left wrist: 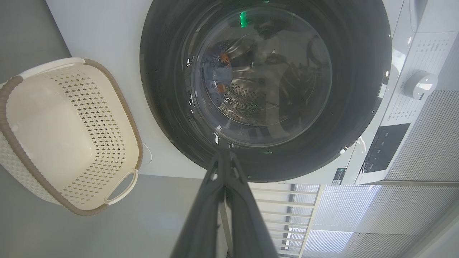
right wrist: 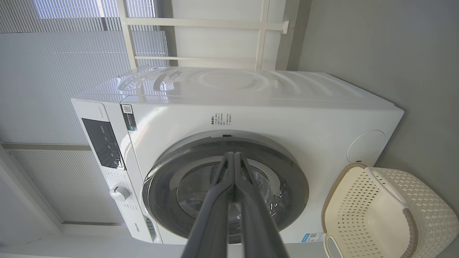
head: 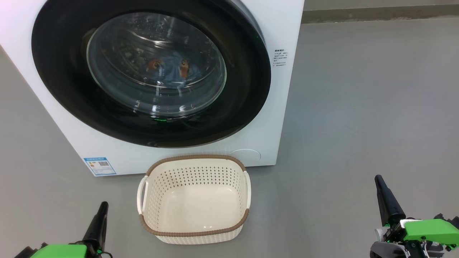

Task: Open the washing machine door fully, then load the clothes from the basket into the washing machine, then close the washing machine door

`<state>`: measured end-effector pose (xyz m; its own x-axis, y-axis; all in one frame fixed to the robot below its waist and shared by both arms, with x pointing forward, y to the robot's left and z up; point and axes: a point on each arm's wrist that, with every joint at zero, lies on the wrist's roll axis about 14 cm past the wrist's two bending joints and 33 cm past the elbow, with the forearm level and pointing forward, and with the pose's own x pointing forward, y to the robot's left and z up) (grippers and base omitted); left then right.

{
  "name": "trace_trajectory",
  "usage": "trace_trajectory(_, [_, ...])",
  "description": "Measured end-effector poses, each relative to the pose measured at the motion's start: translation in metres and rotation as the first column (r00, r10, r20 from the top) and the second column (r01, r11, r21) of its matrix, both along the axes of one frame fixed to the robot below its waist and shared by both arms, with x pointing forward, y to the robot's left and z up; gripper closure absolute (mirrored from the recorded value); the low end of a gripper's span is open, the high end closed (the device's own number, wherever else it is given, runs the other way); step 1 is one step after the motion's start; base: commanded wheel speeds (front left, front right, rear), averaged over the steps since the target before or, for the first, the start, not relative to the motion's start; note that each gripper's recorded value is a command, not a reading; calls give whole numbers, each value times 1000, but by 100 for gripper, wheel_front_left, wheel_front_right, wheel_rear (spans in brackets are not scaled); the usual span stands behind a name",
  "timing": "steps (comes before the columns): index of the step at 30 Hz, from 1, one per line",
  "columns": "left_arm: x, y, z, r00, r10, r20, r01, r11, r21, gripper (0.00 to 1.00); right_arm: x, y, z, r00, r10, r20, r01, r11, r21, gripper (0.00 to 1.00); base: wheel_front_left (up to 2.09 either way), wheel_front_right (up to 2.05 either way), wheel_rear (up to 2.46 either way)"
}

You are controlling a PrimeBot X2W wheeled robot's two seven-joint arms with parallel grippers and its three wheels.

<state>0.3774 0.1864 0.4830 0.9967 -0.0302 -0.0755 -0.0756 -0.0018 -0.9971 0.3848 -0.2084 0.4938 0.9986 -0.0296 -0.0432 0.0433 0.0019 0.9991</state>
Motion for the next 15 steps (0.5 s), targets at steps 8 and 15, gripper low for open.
trace_trajectory(8, [0, 0, 0, 1000, 1, 0, -1, 1000, 0, 100, 0, 0, 0, 1000, -2, 1, 2, 1000, 5, 100, 0, 0, 0])
trace_trajectory(15, [0, 0, 0, 1000, 1, 0, -1, 1000, 0, 100, 0, 0, 0, 1000, -2, 1, 2, 1000, 6, 100, 0, 0, 0])
